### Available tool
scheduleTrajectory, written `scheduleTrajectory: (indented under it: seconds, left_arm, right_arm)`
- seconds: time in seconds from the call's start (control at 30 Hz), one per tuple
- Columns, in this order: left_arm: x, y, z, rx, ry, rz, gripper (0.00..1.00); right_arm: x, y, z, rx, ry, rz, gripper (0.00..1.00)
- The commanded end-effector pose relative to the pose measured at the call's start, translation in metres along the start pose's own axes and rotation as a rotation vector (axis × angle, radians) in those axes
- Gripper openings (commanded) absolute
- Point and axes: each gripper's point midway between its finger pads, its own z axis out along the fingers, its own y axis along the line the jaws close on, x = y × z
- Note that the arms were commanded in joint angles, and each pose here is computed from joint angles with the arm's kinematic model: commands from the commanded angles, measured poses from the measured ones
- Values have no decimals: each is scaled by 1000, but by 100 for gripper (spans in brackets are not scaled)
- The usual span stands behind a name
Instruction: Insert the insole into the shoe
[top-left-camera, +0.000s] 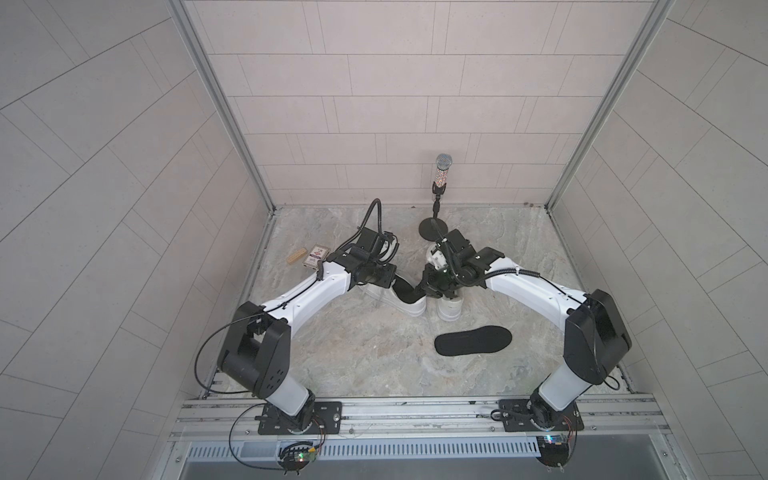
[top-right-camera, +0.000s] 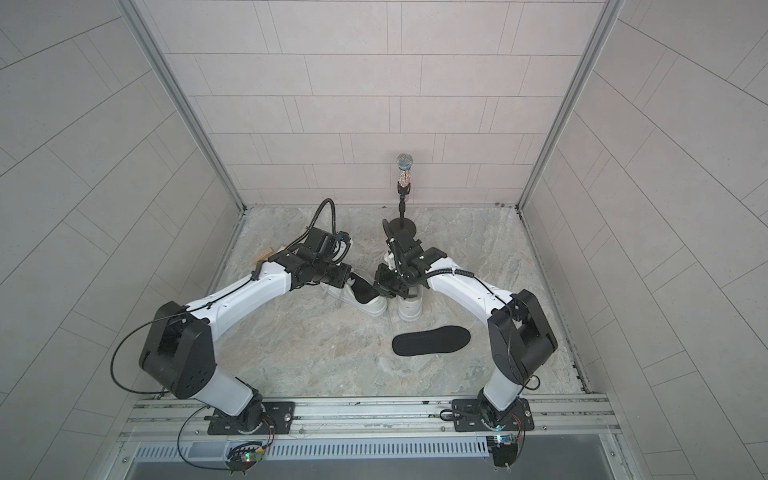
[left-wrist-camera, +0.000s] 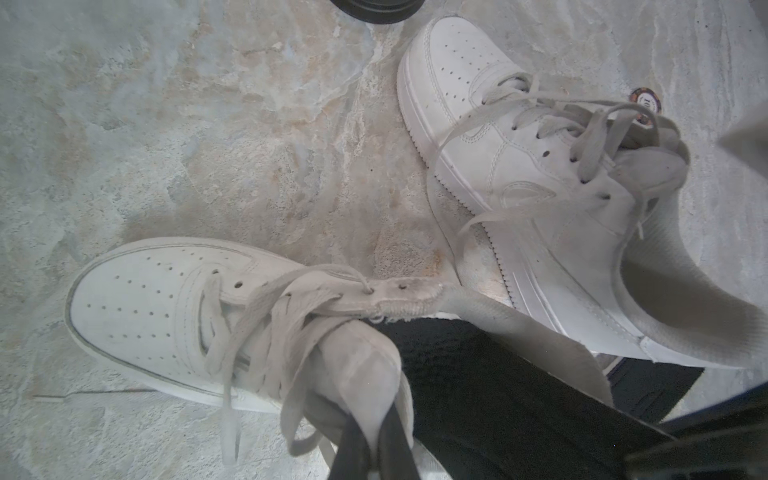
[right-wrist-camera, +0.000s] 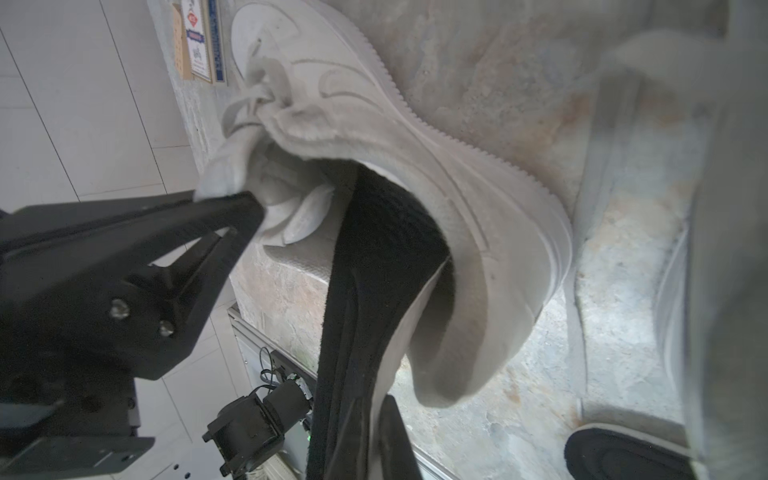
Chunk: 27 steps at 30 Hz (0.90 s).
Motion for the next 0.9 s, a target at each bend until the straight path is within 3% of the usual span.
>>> scheduleTrajectory:
  seconds: [0.0,0.13,0.3,0.7,0.87]
  left_arm:
    - [-20,-20,-18,75,-58,82,0]
    - [-8,-20,-11,85,32,116,0]
    - [-8,-18,-6,86,46,116,0]
    - [-5,-13,5,68,76,98,0]
    - [-9,-2,1,68,62,33,0]
  right_arm:
    - [5,-15,-13,140,27,-167,0]
    - [7,-34,-26,355,90,-392,0]
    - [4,-53,-39,565,137,-582,0]
    - [-17,-30,-36,515,59,-908,2]
    - [-26,-36,-49,542,14,-923,2]
